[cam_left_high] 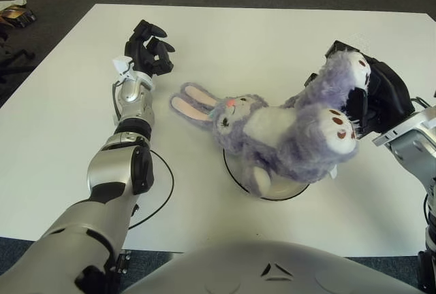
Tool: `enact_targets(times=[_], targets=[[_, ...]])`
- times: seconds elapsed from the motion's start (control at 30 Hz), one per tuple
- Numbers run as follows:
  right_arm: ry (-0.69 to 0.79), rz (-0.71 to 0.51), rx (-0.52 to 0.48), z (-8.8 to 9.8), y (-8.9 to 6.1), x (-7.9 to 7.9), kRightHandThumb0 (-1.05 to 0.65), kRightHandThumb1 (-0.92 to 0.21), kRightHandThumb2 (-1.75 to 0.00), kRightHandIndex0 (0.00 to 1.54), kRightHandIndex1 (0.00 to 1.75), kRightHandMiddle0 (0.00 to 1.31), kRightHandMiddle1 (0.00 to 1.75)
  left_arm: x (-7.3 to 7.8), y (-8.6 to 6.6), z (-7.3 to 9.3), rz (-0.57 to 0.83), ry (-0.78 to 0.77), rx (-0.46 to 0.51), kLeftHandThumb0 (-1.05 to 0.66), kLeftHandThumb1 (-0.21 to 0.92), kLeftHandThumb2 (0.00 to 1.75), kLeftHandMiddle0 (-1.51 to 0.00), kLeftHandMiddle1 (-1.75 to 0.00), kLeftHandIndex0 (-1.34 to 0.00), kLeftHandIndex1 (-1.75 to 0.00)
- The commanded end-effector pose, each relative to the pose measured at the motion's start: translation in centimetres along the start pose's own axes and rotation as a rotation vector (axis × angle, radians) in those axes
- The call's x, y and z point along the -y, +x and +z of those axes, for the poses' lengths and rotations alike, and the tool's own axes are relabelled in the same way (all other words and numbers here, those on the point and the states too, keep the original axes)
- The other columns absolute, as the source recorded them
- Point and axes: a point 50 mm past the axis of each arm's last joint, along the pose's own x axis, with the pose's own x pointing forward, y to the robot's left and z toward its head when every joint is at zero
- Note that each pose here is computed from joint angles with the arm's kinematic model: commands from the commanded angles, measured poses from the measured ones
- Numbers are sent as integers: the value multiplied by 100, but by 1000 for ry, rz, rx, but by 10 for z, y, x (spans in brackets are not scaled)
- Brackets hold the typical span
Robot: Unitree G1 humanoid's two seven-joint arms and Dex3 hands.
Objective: Put the doll into the plate.
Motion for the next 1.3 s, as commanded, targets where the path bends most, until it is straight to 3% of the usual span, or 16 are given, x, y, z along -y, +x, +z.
enact_targets(times=[0.0, 0.2, 0.23, 0.3, 0.37, 0.43, 0.53, 0.67, 0.87, 0.93, 1.0, 1.13, 1.17, 1.27], targets=[[23, 34, 31, -2, -2, -1, 0, -43, -114, 38, 175, 53, 161, -5, -1, 1, 6, 20, 2, -1, 24, 141, -55, -175, -54, -175], [97, 54, 10, -10, -7, 2, 0, -64, -90, 23, 175, 36, 166, -7, -1, -1, 8, -8, -13, -1, 24, 141, -55, -175, -54, -175], [99, 55, 5, -6, -9, 0, 7, -68, -85, 23, 175, 30, 165, -7, -1, -1, 9, -17, -18, -1, 24, 141, -55, -175, -54, -175], [96, 57, -9, -3, -8, 0, 6, -34, -120, 9, 154, 17, 159, -8, -1, -1, 11, -26, -22, -1, 25, 141, -55, -175, -54, -175], [99, 56, -25, -4, -5, 4, 0, -20, -131, 5, 141, 10, 152, -8, -1, -2, 11, -30, -23, -1, 25, 141, -55, -175, -54, -175], [87, 71, -30, -2, -3, 7, -6, -12, -137, 3, 130, 6, 146, -8, -2, -2, 10, -30, -22, -1, 25, 141, -55, -175, -54, -175], [71, 92, -31, -1, -2, 10, -18, -12, -131, 5, 119, 2, 136, -8, -2, -1, 9, -28, -19, -1, 25, 141, -55, -175, -54, -175], [61, 114, -9, -2, -5, 13, -38, -16, -118, 8, 106, 0, 125, -8, -2, 0, 4, -11, -8, -1, 25, 141, -55, -175, -54, -175], [52, 206, -26, -2, -8, 19, -54, -26, -104, 9, 88, 0, 112, -8, -3, 0, -1, 1, -5, -1, 26, 140, -54, -175, -53, -175], [-144, 274, 49, 5, -5, 18, -59, -34, -98, 11, 82, 0, 107, -8, -3, 0, -2, -2, -3, -1, 26, 139, -54, -175, -53, -175], [-319, 341, 100, 9, -4, 16, -52, -50, -99, 20, 67, 0, 101, -8, -3, 0, -1, -6, -2, -1, 26, 139, -54, -175, -53, -175], [-359, 312, 122, 7, -6, 21, -50, -59, -98, 27, 58, 0, 94, -8, -3, -1, 0, -10, -2, -1, 27, 138, -53, -175, -52, -175], [-272, 253, 121, -2, -14, 30, -50, -60, -98, 28, 58, 0, 93, -8, -4, -1, 0, -11, -1, -1, 27, 138, -53, -175, -52, -175], [-190, 141, 141, -6, -17, 37, -50, -43, -105, 24, 53, 0, 89, -8, -4, 0, -2, -10, 6, -1, 27, 138, -53, -175, -52, -175]])
